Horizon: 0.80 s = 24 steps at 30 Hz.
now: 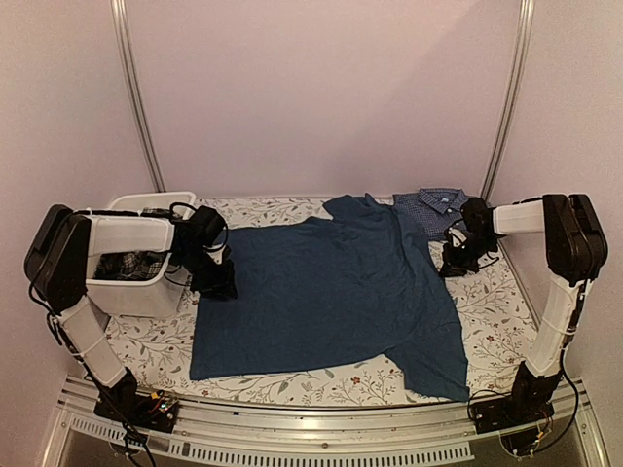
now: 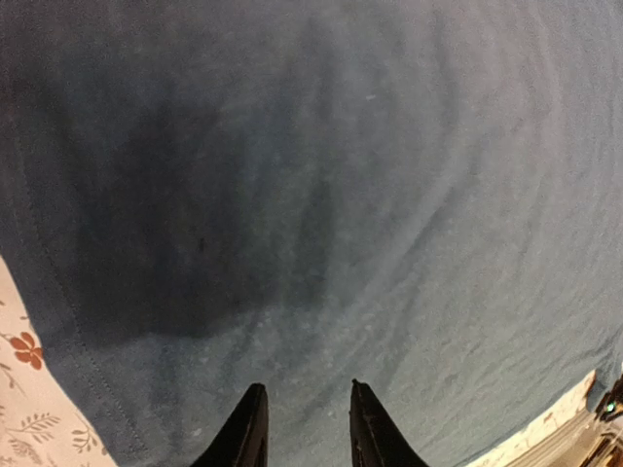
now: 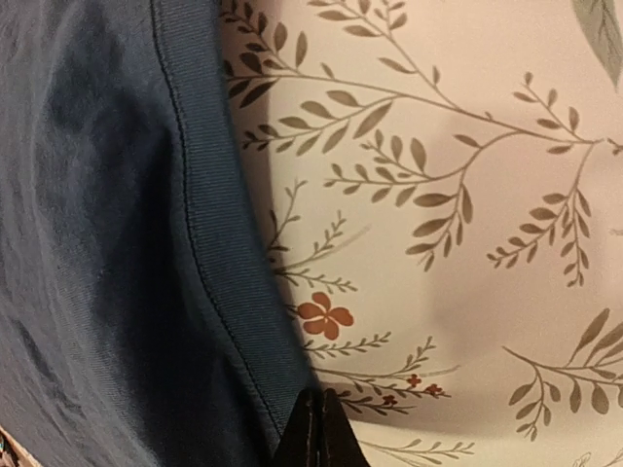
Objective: Fold and stack the mixed laundry pile
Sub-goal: Pick up the flattened T-shirt from the center of the board.
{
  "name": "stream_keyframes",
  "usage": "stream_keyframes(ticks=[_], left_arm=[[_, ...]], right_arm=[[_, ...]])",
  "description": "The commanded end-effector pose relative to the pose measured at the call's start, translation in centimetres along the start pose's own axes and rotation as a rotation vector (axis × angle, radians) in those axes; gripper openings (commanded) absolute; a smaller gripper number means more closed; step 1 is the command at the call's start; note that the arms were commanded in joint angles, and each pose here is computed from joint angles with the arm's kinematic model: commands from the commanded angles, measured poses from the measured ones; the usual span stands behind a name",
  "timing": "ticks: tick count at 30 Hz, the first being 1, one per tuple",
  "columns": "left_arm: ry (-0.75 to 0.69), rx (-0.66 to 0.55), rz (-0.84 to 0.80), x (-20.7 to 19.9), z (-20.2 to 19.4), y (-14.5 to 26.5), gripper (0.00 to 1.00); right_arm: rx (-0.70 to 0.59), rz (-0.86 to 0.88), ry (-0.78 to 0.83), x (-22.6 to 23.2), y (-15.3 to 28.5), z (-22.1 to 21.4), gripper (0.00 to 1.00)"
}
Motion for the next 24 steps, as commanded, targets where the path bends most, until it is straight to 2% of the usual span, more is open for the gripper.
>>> stream_keyframes(ticks=[1,7,17,24], left_arm=[[0.089,0.063,0.070,2.4,-1.3,-1.9,0.25],[0.151,0.087,0.099,4.6,-2.0,-3.0,0.23],[0.151,0.068,0.110,6.0,0.1,-3.8,0.23],[0.151,0.038,0.138,8.2,2.6,-3.9,0.24]], right_arm=[[0.018,-0.188,-0.059,-4.3,0.3,-2.5,0.00],[-0.044,-0.224,-0.210,-8.3,2.5,-2.4,0.00],[-0.041,-0.238,-0.253,-9.2,3.1,-4.3,0.00],[-0.110,-0.150,-0.268,-7.6,4.3,-0.5,0.00]])
Point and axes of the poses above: each gripper's point midway between its finger pads, its own y axis back along the fingers, its own x axis along the line the jaws close on, z = x × y, the point moved 2 cm from there along y, back along the fingers, and after that the axes turned 9 degrees about -y, right-handed, at the moved point
